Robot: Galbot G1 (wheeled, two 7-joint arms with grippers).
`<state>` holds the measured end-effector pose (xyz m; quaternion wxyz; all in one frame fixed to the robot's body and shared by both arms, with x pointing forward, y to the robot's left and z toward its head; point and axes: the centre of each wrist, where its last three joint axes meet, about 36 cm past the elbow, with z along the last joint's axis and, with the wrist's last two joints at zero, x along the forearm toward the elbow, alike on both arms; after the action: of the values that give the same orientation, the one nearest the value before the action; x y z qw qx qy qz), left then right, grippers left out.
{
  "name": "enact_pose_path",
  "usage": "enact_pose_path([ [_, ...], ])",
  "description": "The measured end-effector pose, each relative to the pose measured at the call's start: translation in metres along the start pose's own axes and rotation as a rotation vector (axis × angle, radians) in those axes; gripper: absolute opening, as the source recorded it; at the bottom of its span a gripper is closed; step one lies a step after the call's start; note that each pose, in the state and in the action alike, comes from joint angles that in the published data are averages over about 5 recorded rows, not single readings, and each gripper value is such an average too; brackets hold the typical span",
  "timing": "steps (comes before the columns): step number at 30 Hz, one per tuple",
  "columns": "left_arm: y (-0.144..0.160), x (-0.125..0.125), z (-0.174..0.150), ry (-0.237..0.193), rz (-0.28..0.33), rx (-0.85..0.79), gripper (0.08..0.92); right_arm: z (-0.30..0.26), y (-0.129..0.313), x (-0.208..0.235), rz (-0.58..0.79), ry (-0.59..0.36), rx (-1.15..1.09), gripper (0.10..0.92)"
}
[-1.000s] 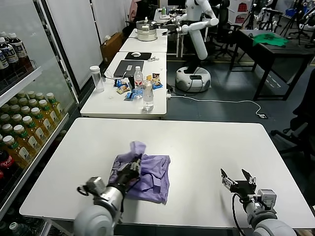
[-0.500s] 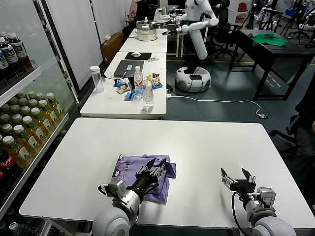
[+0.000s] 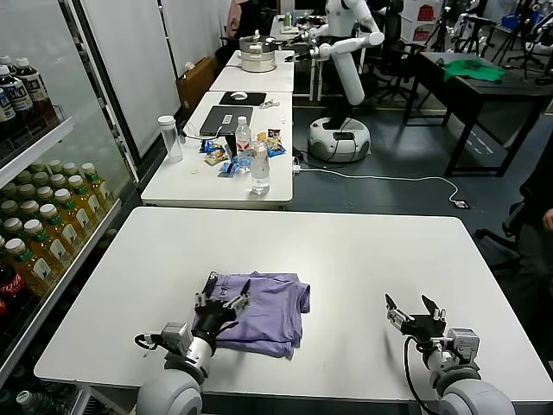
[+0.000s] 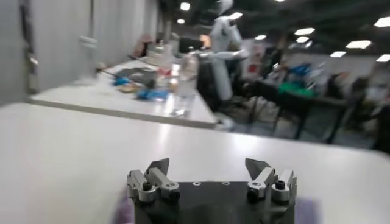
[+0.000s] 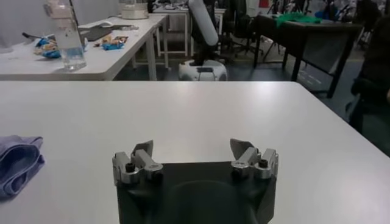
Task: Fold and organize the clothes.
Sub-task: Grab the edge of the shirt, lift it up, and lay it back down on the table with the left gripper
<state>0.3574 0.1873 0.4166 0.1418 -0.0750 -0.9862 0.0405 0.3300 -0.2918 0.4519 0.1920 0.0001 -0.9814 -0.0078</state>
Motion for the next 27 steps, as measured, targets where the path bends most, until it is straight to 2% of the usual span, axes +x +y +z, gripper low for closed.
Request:
enact_pose_path([
  [6, 0.010, -0.016, 0.021, 0.044, -0.090, -0.091, 0.823, 0.000, 0.000, 0.000, 0.002, 0.001, 0.001, 0.823],
  [9, 0.013, -0.022, 0.029, 0.071, -0.117, -0.120, 0.823, 0.000, 0.000, 0.000, 0.004, 0.002, 0.001, 0.823],
  [12, 0.016, -0.024, 0.035, 0.095, -0.131, -0.139, 0.787, 0.000, -0.001, 0.000, 0.004, 0.002, 0.001, 0.823],
  [20, 0.024, -0.026, 0.036, 0.140, -0.150, -0.131, 0.559, -0.002, 0.000, 0.000, 0.001, -0.002, 0.002, 0.823],
  [27, 0.033, -0.028, 0.028, 0.163, -0.131, -0.025, 0.359, -0.003, 0.001, 0.002, -0.001, -0.004, -0.001, 0.823],
])
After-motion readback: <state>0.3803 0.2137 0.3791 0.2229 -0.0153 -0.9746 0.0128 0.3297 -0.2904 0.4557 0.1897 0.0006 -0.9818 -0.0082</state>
